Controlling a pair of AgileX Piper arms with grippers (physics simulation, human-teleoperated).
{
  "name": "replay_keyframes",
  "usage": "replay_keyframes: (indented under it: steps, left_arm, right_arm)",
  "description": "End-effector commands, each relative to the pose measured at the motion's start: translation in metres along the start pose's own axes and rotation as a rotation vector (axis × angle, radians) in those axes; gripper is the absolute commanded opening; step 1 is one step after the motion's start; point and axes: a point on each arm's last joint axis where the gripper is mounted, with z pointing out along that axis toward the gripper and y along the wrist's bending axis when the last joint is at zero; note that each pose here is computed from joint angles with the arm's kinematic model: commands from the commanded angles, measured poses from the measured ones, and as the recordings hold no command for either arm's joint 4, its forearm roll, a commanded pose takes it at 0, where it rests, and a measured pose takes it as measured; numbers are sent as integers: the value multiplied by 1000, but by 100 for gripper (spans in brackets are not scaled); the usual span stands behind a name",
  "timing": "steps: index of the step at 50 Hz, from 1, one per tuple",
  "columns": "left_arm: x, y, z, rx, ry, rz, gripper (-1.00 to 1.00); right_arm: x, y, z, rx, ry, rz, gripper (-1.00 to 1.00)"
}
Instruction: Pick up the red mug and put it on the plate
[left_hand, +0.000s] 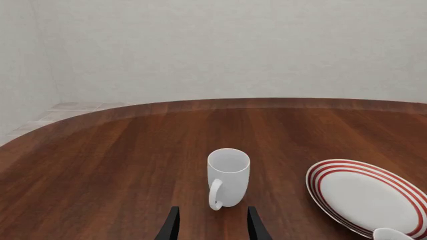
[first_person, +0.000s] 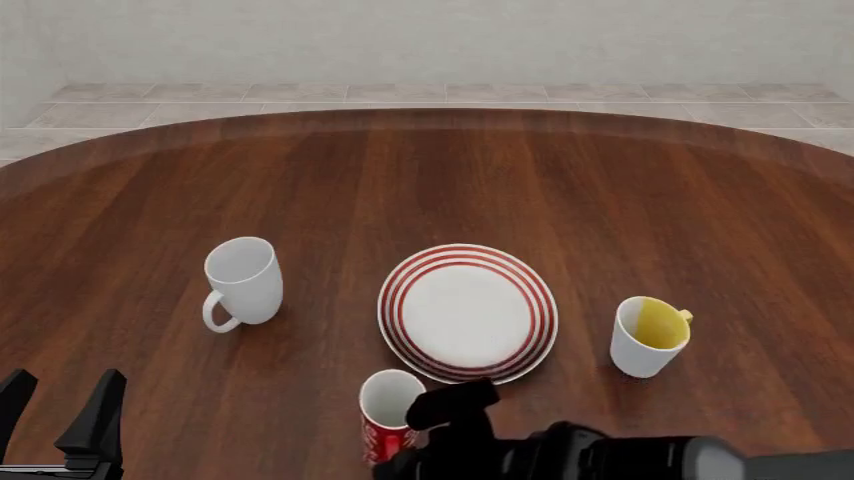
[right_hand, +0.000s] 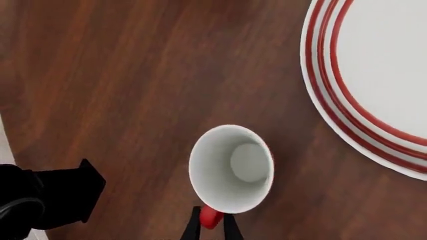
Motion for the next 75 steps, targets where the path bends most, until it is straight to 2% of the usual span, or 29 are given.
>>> replay_keyframes:
  steps: [1,4,5,7,10,12,13,21,22,28,29,31,33,37,44,63,69,75]
  left_arm:
    - [0,0,0,0,0,0,100]
    - [0,0,0,0,0,0,100]
    - [0,0,0,0,0,0,100]
    - [0,0,0,0,0,0,100]
    - [0,0,0,0,0,0,100]
    - [0,0,0,0,0,0,100]
    - [0,0,0,0,0,0,100]
    - [0,0,0,0,0,0,100]
    - [0,0,0,0,0,0,100]
    - [0,0,0,0,0,0,100]
    - [0,0,0,0,0,0,100]
    - [0,0,0,0,0,0,100]
    - [0,0,0,0,0,0,100]
    - [0,0,0,0,0,0,100]
    - [0,0,0,0,0,0,100]
    - [0,0,0,0,0,0,100]
    - [0,0,0,0,0,0,100]
    - [0,0,0,0,0,0,100]
  right_arm:
    - [-6,-12,-6,36,-10,43,-100]
    - [-12,-8,-13,23,-30,11,-100]
    - [-16,-15,-18,37,-44,17,-100]
    - [-17,-13,-19,35,-46,12,-100]
    - [-27,-8,-30,20,-75,-30,-100]
    - [-36,-9,-43,25,-108,-75,-100]
    - [-37,-6,-45,17,-111,-75,-100]
    - [-59,-20,-96,54,-230,-127,-100]
    - [-63,-19,-103,58,-248,-150,-100]
    - [-71,-13,-120,53,-277,-193,-100]
    - [-74,-12,-125,57,-289,-220,-100]
    - [-76,-12,-130,61,-297,-219,-100]
    - [-80,-12,-141,72,-322,-252,-100]
    - [-87,-13,-154,89,-350,-271,-100]
    - [-94,-15,-158,111,-368,-296,-100]
    - [-103,-34,-135,170,-359,-279,-100]
    - [-106,-41,-130,194,-357,-295,-100]
    - [-109,-51,-124,222,-357,-272,-100]
